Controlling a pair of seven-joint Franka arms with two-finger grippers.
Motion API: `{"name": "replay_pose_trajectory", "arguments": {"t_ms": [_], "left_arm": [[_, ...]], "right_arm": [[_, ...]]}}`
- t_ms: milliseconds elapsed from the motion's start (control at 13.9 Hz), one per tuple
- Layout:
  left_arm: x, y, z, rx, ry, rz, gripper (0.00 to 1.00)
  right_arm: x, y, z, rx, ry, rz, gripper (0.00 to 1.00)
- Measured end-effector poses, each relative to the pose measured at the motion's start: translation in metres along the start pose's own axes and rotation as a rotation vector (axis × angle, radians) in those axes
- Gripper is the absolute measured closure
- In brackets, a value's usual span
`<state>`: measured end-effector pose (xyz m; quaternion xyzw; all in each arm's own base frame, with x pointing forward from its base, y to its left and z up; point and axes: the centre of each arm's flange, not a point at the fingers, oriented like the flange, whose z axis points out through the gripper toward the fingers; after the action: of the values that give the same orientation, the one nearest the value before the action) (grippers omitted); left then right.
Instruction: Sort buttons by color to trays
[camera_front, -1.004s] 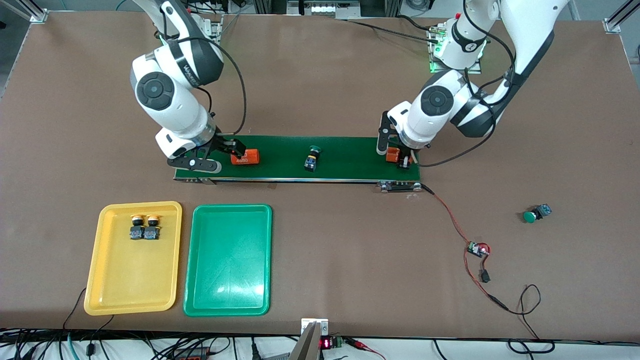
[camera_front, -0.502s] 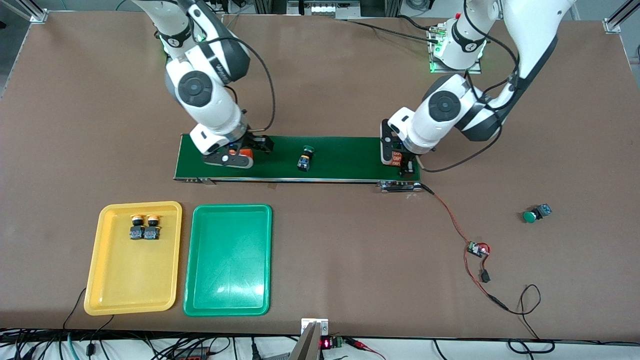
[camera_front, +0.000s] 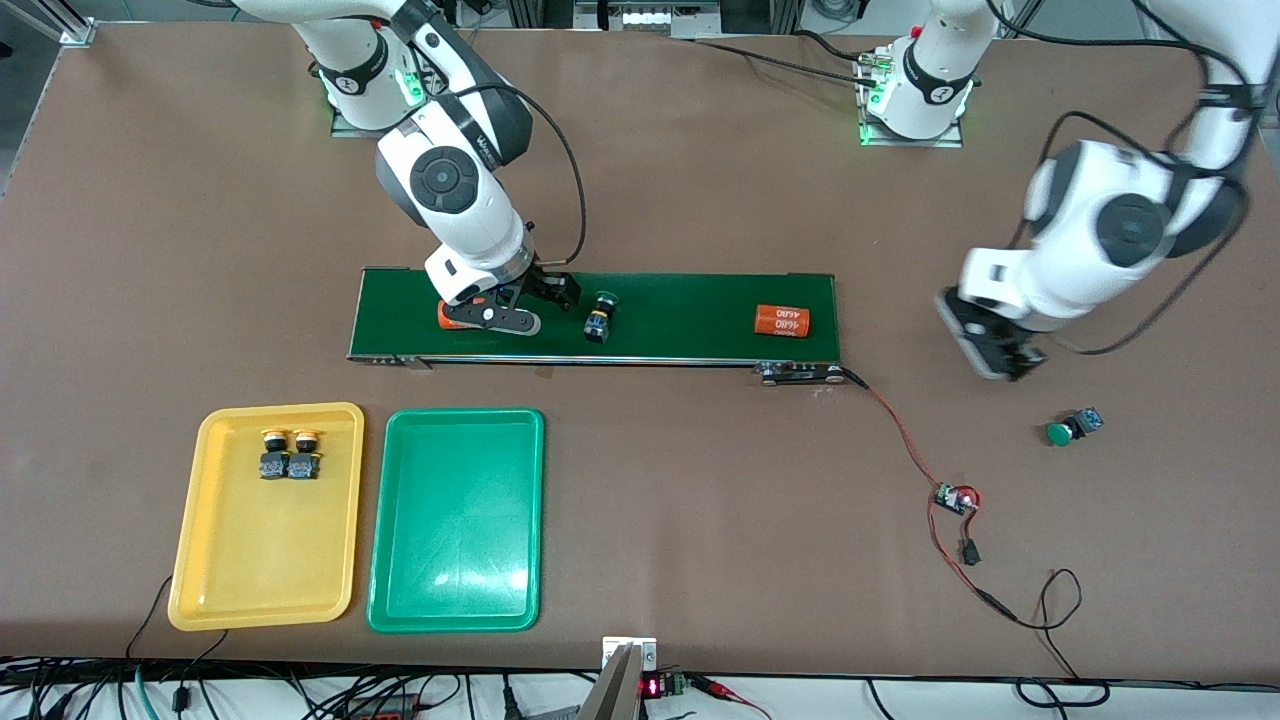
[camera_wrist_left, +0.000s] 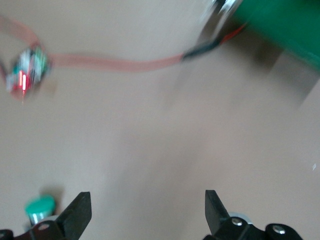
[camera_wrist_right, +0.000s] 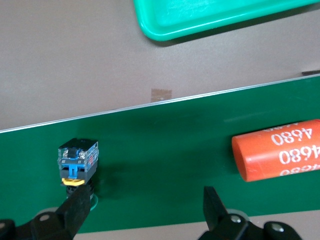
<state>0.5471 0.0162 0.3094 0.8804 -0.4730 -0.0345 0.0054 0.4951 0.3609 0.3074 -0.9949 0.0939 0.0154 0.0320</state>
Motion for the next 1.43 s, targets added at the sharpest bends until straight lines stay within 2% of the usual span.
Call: {"name": "replay_pose_trajectory", "arguments": {"t_ms": [143,287,789,1004,1148,1435], "left_arm": [[-0.045,-0.024,0.024,-0.055,0.020,-0.088,0.00],[-0.066,-0.043,0.039,-0.078,0.058,-0.130,0.00],[-0.104,-0.134,0.026,0.008,0.143,-0.187,0.00],[-0.122,-0.157,0.056,-0.024,0.177,-0.154,0.00],[-0.120,-0.161,0.075,-0.048,0.189,-0.135,0.00],[-0.125,-0.187,0.090,-0.035,0.206,-0.117,0.00]], "right_arm": [[-0.006,-0.005,0.009,-0.027,0.014,-0.009,0.00],[-0.008,-0.007,0.017,-0.039,0.012,-0.006,0.00],[0.008,-0.015,0.009,-0.019,0.042,0.033,0.00],[0.011,-0.017,0.014,-0.044,0.074,-0.009,0.00],[0.009,-0.019,0.020,-0.051,0.071,-0.021,0.00],[0.007,-0.020,0.029,-0.055,0.057,-0.024,0.00]]}}
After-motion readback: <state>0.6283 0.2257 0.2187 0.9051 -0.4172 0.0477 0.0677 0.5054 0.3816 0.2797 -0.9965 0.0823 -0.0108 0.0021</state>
